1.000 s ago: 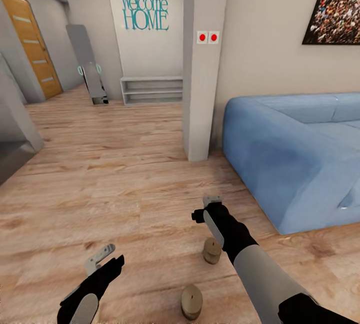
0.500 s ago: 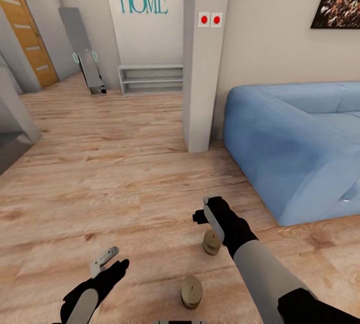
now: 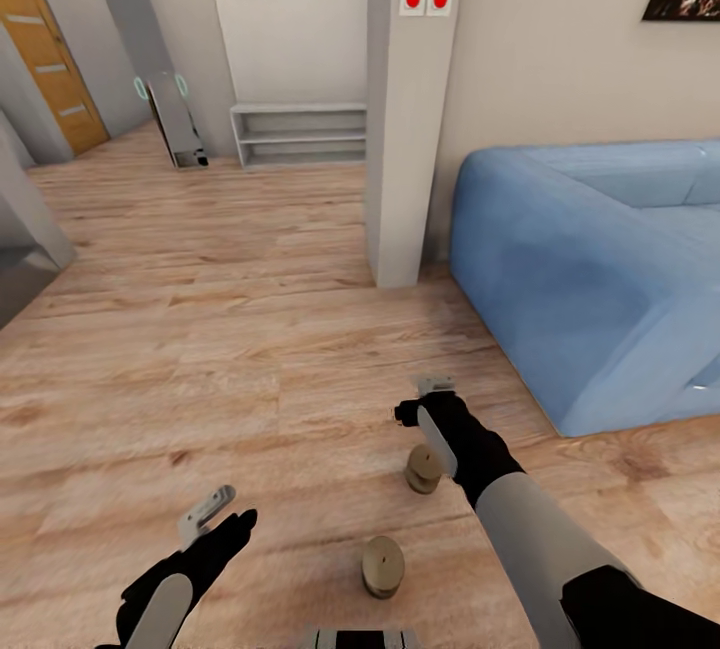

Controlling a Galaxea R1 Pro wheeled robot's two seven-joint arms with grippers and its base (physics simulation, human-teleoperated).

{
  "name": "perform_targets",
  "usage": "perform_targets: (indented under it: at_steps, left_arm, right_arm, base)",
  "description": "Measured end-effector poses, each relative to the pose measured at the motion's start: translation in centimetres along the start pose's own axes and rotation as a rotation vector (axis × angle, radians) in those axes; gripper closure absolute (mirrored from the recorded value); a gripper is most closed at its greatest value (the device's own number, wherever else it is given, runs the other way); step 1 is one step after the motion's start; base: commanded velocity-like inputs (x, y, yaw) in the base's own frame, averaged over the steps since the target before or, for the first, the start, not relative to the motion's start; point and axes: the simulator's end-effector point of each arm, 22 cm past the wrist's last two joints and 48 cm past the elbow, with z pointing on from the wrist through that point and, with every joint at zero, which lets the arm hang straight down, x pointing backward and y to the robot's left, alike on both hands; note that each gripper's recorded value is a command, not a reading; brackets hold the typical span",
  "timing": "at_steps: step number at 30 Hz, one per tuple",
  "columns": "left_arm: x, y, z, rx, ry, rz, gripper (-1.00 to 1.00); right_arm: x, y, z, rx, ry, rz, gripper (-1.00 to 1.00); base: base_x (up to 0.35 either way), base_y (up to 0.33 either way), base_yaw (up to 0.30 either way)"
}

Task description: Place each of the two pumpkins and all three candles from the living room inside a cabinet in the living room (use any cabinet), then make sure every cabinet is closed, and position the cauldron so it is next to a table in the living room.

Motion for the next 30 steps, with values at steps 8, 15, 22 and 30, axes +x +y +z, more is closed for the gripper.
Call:
perform_targets:
  at_steps: [8,15,22,30]
  left_arm:
    - [0.9,0.6,0.9,-0.017,0.022,0.0,-1.0]
    - [1.8,1.2,1.7,-0.035,0.044,0.0,-1.0]
    - [2.7,1.9,2.5,-0.056,0.064,0.01,-1.0]
    - [3.3,2.6,2.9,-0.072,0.079,0.014,-1.0]
  right_arm:
    - [1.0,-2.7,2.0,0.039,0.033,-0.003,-1.0]
    - [2.5,-2.7,3.4,0.038,0.065,-0.005,-1.0]
    - [6.0,-2.5,5.3,0.043,0.152,-0.02,-1.0]
    - [6.9,-2.5,6.1,0.042,0.174,-0.021,-1.0]
  base:
    - [0.0,0.0,0.0]
    - [0.0,0.0,0.0]
    - [0.0,0.0,0.0]
    - [0.002,0.0,0.0]
